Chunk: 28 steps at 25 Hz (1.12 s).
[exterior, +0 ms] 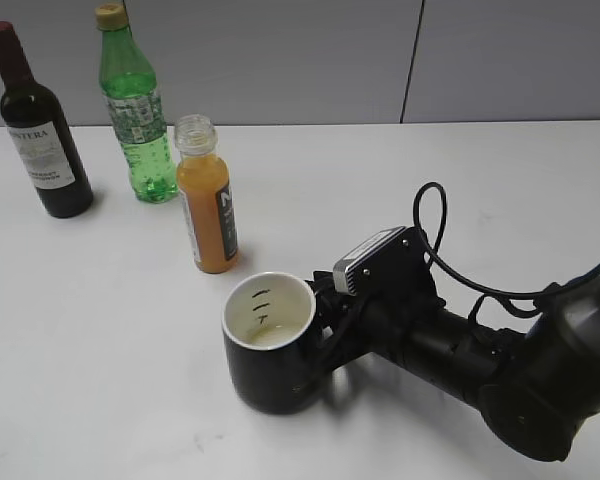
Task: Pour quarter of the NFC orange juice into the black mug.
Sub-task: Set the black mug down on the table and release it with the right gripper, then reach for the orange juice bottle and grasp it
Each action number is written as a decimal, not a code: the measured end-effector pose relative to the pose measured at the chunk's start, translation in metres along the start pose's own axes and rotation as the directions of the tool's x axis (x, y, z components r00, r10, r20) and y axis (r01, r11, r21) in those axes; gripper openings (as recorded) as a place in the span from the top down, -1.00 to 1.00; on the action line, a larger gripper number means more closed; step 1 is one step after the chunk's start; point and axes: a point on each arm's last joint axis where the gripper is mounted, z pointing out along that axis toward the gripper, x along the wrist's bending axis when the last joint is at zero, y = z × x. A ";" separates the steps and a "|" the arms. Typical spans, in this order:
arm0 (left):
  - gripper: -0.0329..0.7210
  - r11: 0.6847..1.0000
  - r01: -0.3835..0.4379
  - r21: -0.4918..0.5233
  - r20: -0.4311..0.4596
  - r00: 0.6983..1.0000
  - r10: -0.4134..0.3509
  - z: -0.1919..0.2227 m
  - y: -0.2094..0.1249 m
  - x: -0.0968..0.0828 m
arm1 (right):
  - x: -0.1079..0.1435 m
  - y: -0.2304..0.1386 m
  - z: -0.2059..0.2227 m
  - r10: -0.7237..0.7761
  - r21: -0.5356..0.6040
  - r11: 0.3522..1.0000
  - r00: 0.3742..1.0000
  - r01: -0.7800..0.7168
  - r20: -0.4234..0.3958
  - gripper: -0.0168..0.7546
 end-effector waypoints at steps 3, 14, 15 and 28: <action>0.30 1.000 0.000 0.000 0.000 1.000 0.000 0.000 0.000 0.000 | 0.000 -0.001 0.000 0.000 0.002 1.000 1.000 0.000 -0.005 0.60; 0.30 1.000 0.000 0.000 0.000 1.000 0.000 0.000 0.000 0.000 | 0.000 -0.001 0.001 0.005 -0.005 1.000 1.000 -0.005 -0.001 -0.37; 0.30 1.000 0.000 0.000 0.000 1.000 0.000 0.000 0.000 0.000 | 0.000 -0.001 0.000 0.006 -0.004 1.000 1.000 -0.006 0.002 -0.41; 0.30 1.000 0.000 0.000 0.000 1.000 0.000 0.000 0.000 0.000 | -0.001 -0.005 -0.006 0.005 0.021 1.000 1.000 -0.005 0.015 -0.50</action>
